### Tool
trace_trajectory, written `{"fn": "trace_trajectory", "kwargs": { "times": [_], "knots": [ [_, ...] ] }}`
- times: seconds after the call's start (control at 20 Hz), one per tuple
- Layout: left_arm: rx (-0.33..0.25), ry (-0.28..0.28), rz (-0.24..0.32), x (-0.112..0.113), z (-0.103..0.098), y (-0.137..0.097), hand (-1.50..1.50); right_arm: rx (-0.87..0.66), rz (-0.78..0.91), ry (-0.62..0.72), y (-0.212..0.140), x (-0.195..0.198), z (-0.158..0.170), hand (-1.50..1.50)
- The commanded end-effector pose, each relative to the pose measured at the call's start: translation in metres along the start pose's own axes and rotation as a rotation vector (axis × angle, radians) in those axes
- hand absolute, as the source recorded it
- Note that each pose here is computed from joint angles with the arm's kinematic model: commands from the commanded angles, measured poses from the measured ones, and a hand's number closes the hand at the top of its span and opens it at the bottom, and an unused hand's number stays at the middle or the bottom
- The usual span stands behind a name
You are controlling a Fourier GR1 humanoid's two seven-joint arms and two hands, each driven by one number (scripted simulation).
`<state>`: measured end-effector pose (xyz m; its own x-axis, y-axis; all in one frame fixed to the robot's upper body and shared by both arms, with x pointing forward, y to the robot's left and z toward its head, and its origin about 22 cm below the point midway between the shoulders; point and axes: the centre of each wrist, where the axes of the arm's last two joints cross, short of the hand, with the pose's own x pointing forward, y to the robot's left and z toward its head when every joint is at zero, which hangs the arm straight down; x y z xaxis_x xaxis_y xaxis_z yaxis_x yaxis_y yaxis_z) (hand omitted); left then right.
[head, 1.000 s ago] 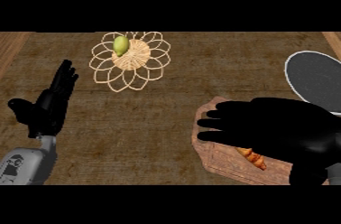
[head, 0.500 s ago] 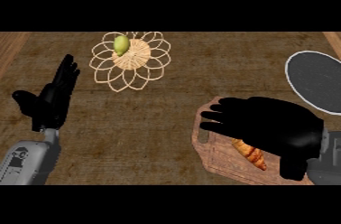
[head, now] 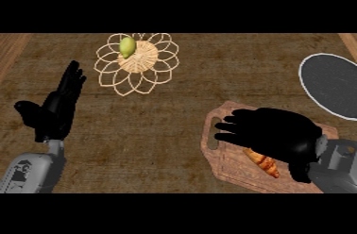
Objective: Pick the croissant from the cutting board and place it in the pan
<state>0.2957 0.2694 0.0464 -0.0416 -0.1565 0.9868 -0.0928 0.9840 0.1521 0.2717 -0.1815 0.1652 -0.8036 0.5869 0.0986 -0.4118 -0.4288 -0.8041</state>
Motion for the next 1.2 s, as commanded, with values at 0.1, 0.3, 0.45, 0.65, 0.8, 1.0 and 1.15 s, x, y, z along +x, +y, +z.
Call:
{"fn": "trace_trajectory", "kwargs": {
  "times": [0.1, 0.3, 0.45, 0.65, 0.8, 1.0, 1.15],
  "knots": [
    [0.009, -0.013, -0.006, -0.002, -0.003, 0.001, 0.00, 0.049, 0.039, -0.027, 0.009, 0.002, -0.009, -1.50],
    [0.002, 0.009, -0.009, -0.005, -0.005, 0.018, 0.00, 0.073, 0.084, 0.015, 0.026, 0.021, -0.029, -1.50],
    [0.014, -0.004, 0.004, -0.009, 0.004, -0.005, 0.00, 0.107, 0.173, 0.092, 0.027, 0.013, -0.019, -1.50],
    [0.012, -0.001, 0.009, 0.009, 0.005, -0.005, 0.00, 0.135, 0.204, 0.099, 0.041, -0.002, -0.043, -1.50],
    [0.012, -0.014, -0.004, 0.005, -0.014, 0.004, 0.00, 0.140, 0.249, 0.126, 0.030, 0.009, -0.050, -1.50],
    [0.006, -0.008, -0.022, 0.016, 0.005, 0.001, 0.00, 0.147, 0.227, 0.131, 0.033, 0.004, -0.054, -1.50],
    [0.015, -0.010, 0.006, 0.002, -0.021, 0.010, 0.00, 0.168, 0.244, 0.120, 0.053, 0.008, -0.063, -1.50]
  ]
}}
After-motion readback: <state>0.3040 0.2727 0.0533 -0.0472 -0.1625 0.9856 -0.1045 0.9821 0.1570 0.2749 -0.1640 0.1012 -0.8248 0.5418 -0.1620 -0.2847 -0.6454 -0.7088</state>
